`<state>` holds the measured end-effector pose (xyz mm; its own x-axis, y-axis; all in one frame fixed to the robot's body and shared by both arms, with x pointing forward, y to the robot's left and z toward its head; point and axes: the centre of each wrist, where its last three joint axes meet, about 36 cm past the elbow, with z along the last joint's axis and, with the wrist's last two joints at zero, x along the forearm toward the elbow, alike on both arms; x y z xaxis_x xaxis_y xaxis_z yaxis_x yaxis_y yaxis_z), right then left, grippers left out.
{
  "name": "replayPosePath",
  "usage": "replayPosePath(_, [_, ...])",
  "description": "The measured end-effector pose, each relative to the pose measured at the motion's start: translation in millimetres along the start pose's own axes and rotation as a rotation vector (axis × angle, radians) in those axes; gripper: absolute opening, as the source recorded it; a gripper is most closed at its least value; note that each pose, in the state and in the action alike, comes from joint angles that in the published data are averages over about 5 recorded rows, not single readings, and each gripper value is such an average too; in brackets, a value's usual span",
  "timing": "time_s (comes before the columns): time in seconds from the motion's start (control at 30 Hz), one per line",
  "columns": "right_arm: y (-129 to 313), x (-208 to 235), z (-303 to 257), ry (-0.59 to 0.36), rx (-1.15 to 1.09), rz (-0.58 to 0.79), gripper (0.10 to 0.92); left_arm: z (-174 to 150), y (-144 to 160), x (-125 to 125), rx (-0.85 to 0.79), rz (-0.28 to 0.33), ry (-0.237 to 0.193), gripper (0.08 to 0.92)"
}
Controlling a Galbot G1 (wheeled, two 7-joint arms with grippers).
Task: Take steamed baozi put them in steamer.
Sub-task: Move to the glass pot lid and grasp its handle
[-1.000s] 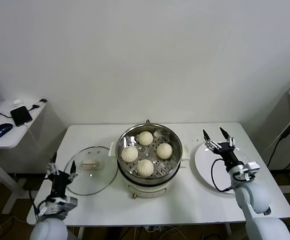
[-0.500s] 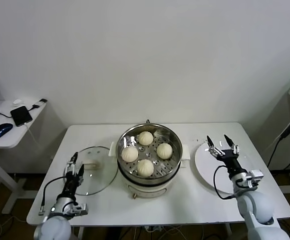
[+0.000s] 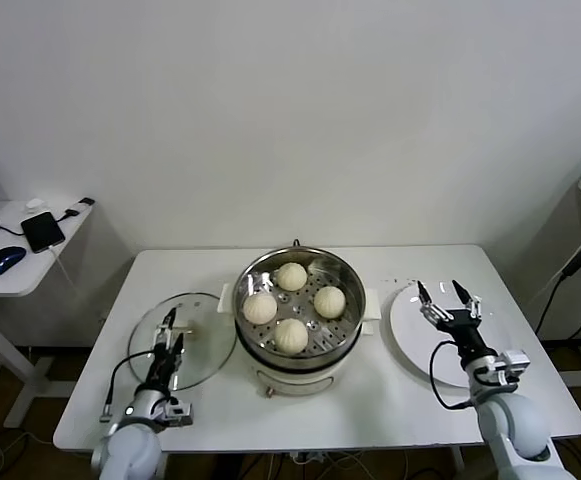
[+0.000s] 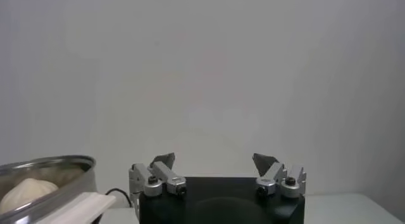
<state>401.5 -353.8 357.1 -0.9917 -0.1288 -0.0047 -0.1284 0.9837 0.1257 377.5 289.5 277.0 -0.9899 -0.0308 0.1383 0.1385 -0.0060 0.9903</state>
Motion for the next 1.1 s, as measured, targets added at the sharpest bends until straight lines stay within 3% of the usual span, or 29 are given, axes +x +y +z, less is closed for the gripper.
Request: replayPosePath(1.1, [-0.7, 6.5, 12.7, 0.023, -0.001, 0.011, 0.823, -2.5, -9.4, -49.4, -0.016, -0.009, 0.124, 0.823])
